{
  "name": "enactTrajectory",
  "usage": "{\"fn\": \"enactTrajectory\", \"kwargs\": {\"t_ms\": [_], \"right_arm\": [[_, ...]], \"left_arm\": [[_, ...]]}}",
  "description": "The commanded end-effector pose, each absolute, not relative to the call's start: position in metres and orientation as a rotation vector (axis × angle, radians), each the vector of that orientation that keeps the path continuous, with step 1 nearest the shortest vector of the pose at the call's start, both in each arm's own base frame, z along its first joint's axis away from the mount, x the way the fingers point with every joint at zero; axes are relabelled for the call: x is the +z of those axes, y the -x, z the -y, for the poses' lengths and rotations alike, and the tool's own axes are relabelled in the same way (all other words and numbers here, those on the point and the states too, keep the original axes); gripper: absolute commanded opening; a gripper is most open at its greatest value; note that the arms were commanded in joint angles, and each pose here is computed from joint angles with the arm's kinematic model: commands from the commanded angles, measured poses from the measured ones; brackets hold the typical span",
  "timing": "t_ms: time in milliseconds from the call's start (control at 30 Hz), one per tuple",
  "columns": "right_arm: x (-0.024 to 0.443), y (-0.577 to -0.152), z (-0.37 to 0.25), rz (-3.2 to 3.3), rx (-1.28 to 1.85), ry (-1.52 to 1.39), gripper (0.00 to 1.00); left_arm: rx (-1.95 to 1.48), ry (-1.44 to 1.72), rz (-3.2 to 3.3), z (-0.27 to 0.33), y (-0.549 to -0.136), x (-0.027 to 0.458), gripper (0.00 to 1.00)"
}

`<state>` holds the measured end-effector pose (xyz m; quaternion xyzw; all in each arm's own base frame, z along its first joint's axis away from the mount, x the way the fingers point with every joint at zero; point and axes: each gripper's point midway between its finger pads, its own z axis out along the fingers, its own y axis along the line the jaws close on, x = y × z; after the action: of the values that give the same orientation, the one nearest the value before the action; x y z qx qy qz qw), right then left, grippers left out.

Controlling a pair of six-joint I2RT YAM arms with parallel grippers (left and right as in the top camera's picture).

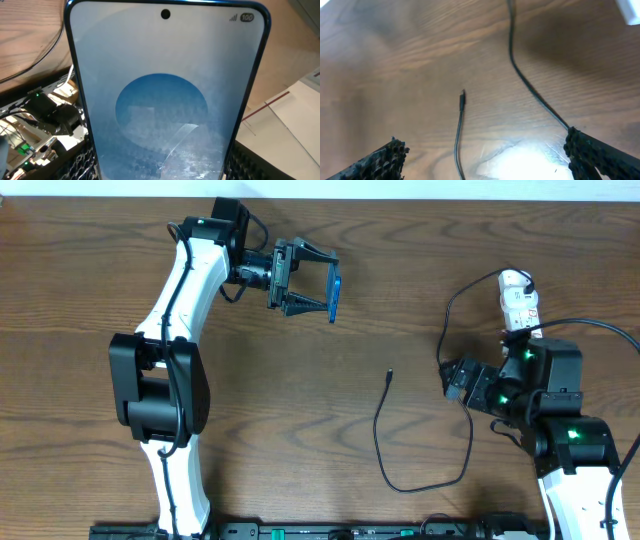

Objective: Plug charger to phone and switch on socket
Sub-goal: 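Move the right gripper toward the phone held by the left gripper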

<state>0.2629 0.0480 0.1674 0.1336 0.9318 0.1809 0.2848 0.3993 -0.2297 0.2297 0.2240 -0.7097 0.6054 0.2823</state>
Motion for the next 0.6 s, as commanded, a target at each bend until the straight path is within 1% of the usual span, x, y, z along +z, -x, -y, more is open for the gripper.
{"fn": "enactTrajectory", "kwargs": {"t_ms": [0,267,467,567], "right_arm": [[0.171,-0.258,-0.059,-2.515,0.513,-0.239,0.99],[0.186,-0.256,-0.044,-2.636,0.364,-0.276,0.99],[0.212,-0.269,-0.068,-2.676,0.321,-0.117,0.99],[0.235,-0.281,-0.092,-2.645,0.314,-0.006,0.99]], "left_arm": [[1.675,-0.565,1.856,0.229,-0.397,0.248,0.69],[1.673,-0.568,1.854,0.229,-0.397,0.248,0.69],[1.668,-0.574,1.850,0.229,-0.397,0.248,0.69],[1.668,-0.574,1.850,0.229,-0.397,0.248,0.69]]}}
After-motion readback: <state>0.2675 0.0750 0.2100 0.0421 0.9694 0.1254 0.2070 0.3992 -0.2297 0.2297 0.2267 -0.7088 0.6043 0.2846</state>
